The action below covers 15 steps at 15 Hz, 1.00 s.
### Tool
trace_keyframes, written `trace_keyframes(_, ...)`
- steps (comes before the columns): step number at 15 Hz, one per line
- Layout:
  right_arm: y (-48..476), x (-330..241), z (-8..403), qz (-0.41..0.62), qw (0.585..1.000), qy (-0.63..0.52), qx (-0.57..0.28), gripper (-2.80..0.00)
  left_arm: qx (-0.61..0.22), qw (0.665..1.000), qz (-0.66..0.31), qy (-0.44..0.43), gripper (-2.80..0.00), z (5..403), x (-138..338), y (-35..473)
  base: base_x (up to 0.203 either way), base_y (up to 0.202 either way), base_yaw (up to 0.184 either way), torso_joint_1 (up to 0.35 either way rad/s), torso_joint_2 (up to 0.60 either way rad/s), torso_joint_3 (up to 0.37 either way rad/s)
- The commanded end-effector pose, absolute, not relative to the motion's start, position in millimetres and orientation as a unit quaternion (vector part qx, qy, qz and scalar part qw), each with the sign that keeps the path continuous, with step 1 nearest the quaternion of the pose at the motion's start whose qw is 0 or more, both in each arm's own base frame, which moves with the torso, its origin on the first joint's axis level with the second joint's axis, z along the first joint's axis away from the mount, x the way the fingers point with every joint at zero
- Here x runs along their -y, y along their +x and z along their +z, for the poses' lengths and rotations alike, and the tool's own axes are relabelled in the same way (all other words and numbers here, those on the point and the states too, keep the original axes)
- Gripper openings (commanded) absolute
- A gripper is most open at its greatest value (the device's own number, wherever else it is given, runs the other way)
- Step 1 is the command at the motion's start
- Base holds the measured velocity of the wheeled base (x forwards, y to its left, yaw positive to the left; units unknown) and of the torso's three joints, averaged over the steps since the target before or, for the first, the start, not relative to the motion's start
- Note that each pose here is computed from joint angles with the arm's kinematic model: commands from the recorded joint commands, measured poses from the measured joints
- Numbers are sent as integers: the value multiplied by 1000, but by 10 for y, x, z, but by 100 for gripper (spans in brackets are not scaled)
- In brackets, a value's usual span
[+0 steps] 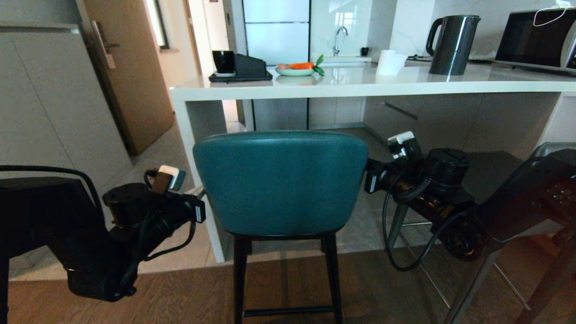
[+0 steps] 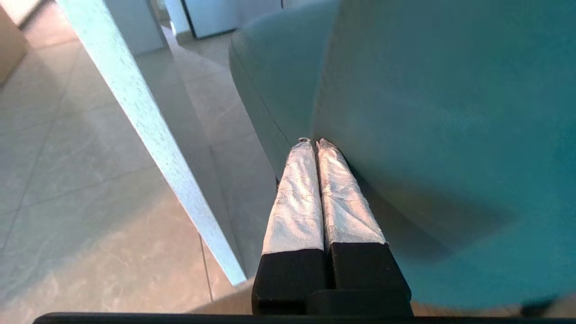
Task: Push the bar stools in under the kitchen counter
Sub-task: Push the blue chair back under the dining table
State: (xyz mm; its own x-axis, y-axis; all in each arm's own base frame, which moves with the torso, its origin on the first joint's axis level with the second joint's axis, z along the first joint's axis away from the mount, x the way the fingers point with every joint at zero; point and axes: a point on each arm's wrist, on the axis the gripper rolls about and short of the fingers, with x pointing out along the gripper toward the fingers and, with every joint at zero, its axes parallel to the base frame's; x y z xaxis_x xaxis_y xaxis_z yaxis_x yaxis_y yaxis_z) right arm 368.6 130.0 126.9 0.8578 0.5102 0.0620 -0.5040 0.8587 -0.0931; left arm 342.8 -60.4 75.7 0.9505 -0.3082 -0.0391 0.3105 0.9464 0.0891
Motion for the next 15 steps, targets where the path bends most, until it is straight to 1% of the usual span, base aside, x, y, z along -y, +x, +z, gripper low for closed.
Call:
trace_keyframes(1,3690,-1302,1281,264,963,-37,48,-280,0,987,-155,47,-280,774,612,3492,0,0,0,0,0,0)
trace_keyframes(15,3754,-1322,1318,264,962,-37,56,-280,15,986,-156,48,-280,817,627,3548,183,0,2,1,4,2)
